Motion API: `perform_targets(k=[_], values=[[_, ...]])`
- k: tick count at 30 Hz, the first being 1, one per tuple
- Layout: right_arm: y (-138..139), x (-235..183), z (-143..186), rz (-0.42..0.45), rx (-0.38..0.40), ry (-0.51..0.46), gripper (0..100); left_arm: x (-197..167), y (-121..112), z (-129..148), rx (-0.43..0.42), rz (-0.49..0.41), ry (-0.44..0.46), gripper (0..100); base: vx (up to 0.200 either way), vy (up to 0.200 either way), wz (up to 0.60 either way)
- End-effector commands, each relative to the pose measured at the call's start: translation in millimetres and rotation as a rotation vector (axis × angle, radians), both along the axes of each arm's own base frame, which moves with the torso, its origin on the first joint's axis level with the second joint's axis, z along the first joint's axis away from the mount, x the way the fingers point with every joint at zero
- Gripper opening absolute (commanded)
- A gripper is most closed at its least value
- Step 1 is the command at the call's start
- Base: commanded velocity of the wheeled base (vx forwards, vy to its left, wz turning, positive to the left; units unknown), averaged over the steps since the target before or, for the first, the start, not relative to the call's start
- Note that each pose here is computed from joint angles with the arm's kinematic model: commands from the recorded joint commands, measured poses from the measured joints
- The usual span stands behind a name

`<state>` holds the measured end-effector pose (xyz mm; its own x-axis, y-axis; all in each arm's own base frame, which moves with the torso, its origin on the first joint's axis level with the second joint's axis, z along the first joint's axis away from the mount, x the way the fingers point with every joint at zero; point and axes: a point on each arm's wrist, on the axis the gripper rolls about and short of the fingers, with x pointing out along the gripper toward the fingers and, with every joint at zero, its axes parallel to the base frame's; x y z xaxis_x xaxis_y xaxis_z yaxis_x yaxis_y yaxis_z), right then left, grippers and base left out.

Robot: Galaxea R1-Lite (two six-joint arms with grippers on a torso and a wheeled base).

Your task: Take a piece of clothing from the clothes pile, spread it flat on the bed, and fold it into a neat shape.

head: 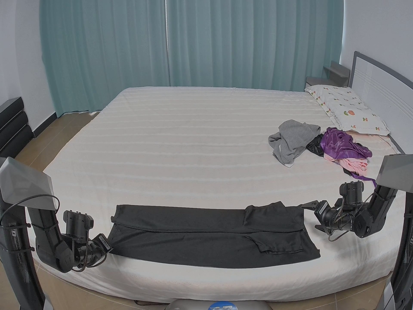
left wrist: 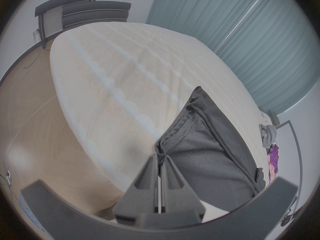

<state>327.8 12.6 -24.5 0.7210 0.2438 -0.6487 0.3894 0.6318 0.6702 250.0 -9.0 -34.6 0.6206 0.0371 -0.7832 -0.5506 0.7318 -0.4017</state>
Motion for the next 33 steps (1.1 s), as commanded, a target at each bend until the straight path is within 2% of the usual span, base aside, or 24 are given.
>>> perform_targets(k=[1,9,17,28,29,33], values=[[0.0,0.1,0.5,-0.001,0.002,-0.001,100,-8.5,0.8,1.9,-0.001,0.001,0.017,0,0.0,0.0,0.0],[0.0,-2.0,2.8,-0.002,0.006,-0.002,100,-9.7,0.8,-0.5,-0.002,0.004,0.029,0,0.0,0.0,0.0],[0.5,-16.7,11.2,0.027,-0.03,-0.001,100,-12.3,7.4,2.2,0.0,0.025,0.026,0,0.0,0.0,0.0],[2.0,-17.3,3.4,0.034,-0.03,0.025,100,-12.5,6.4,0.3,-0.013,0.016,0.034,0,0.0,0.0,0.0],[2.0,-17.0,2.2,0.034,-0.03,0.028,100,-12.1,6.0,0.4,-0.014,0.014,0.032,100,0.0,0.0,0.0],[2.0,-16.7,1.0,0.036,-0.029,0.031,100,-10.7,4.9,1.5,-0.014,0.009,0.023,100,0.0,0.0,0.0]])
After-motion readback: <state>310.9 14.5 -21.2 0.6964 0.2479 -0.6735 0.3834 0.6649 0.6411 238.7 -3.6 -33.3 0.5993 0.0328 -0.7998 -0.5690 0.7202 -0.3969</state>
